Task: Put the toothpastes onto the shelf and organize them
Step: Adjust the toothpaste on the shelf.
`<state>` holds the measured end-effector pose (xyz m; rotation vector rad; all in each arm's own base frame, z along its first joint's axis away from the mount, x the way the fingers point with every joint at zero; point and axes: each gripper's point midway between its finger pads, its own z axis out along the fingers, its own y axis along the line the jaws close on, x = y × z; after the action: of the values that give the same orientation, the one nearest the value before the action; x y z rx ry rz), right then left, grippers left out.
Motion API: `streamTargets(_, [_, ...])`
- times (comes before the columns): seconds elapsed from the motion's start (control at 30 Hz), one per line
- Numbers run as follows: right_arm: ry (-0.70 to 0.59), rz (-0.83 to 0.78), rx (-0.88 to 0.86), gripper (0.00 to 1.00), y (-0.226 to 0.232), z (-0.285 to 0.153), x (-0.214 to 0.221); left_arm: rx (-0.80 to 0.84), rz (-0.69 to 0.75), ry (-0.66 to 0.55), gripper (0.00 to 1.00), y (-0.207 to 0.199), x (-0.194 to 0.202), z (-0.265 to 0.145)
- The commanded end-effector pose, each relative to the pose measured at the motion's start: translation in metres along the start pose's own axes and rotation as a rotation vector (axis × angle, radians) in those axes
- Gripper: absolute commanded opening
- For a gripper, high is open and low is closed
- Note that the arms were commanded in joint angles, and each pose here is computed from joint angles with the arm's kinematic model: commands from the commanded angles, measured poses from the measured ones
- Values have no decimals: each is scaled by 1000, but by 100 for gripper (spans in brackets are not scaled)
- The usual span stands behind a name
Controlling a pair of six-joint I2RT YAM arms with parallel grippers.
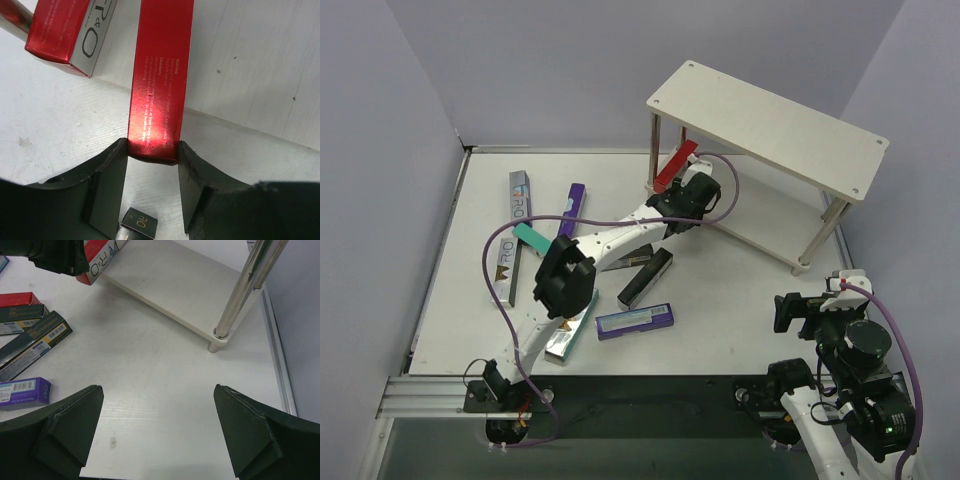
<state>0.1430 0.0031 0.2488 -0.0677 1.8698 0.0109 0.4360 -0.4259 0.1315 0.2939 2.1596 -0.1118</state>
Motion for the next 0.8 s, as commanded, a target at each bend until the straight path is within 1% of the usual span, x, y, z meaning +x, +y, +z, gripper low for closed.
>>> streamTargets(0.0, [-17, -4, -11, 100, 2, 0, -6, -2, -18, -64, 40, 9, -30, 3])
streamTargets(0.13, [-17, -4, -12, 100, 2, 0, -6, 6, -2, -86, 38, 14, -38, 9])
streamTargets(0.27, [-16, -4, -17, 100, 3, 1, -6, 32, 26, -134, 38, 13, -51, 14])
streamTargets(0.47, [-17, -7, -18, 100, 3, 0, -6, 41, 59, -170, 38, 22, -64, 22])
streamTargets(0.6, [-20, -5, -17, 100, 3, 0, -7, 41, 71, -188, 38, 29, -72, 25])
streamTargets(0.77, [-16, -7, -17, 100, 3, 1, -6, 42, 72, -187, 38, 35, -73, 31])
